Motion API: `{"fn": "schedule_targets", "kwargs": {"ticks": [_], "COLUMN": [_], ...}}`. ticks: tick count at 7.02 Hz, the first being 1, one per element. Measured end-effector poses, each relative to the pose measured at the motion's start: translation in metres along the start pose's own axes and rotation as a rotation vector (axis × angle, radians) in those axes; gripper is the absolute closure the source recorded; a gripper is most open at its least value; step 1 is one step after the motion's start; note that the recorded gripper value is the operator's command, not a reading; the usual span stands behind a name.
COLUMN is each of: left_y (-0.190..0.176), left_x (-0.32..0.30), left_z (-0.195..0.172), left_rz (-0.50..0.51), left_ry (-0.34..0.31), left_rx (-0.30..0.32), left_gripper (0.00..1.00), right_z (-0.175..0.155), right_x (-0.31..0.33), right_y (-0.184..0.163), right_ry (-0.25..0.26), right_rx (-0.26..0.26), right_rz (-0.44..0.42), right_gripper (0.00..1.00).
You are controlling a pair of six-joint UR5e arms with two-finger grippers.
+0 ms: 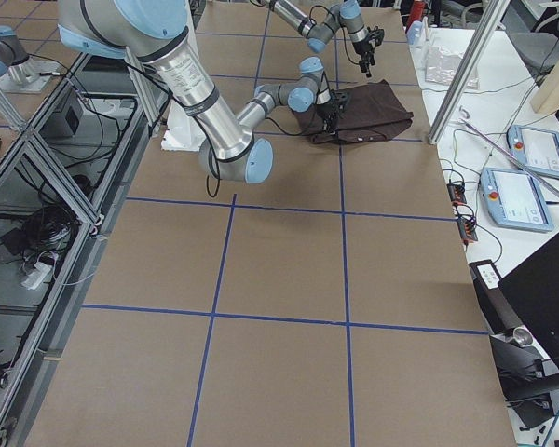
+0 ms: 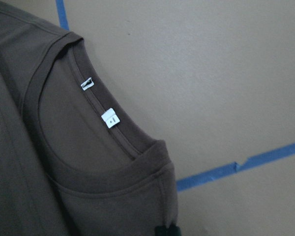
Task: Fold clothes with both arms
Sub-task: 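Pull the shirt's near edge toward the robot with the right gripper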
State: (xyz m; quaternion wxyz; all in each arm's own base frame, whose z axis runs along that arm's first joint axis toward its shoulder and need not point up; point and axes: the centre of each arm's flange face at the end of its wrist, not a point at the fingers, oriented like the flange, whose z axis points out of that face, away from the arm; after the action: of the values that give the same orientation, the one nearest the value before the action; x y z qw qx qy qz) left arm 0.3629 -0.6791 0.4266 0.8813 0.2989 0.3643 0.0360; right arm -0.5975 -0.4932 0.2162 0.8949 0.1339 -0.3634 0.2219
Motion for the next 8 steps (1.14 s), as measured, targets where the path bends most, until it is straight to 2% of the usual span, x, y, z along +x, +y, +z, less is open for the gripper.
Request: {"fn": "schedule_targets", "kwargs": {"ticks": [3, 5, 7, 8], "left_y": [0.002, 0.004, 0.007, 0.008], "left_x": [0.015, 0.019, 0.028, 0.030], "left_z": [-0.003, -0.003, -0.002, -0.002], "left_rz": [-0.004, -0.008, -0.013, -0.014], "left_ry": [0.021, 0.026, 0.036, 0.038], "left_rx": [0.005, 0.004, 0.001, 0.000], "left_gripper": [0.00, 0.00, 0.00, 0.00], "right_z": [-0.069, -0.078, -0.071, -0.069], "right_x": [0.110, 0.145, 0.163, 0.167], "right_y": [0.093, 0.128, 0.140, 0.141], "right_ry": [-0.023, -0.011, 0.013, 0.020], "right_rx": [-0.014, -0.008, 0.002, 0.004], "right_rz": [-0.079, -0.105, -0.127, -0.134], "right_gripper": [1.00, 1.00, 1.00, 0.01]}}
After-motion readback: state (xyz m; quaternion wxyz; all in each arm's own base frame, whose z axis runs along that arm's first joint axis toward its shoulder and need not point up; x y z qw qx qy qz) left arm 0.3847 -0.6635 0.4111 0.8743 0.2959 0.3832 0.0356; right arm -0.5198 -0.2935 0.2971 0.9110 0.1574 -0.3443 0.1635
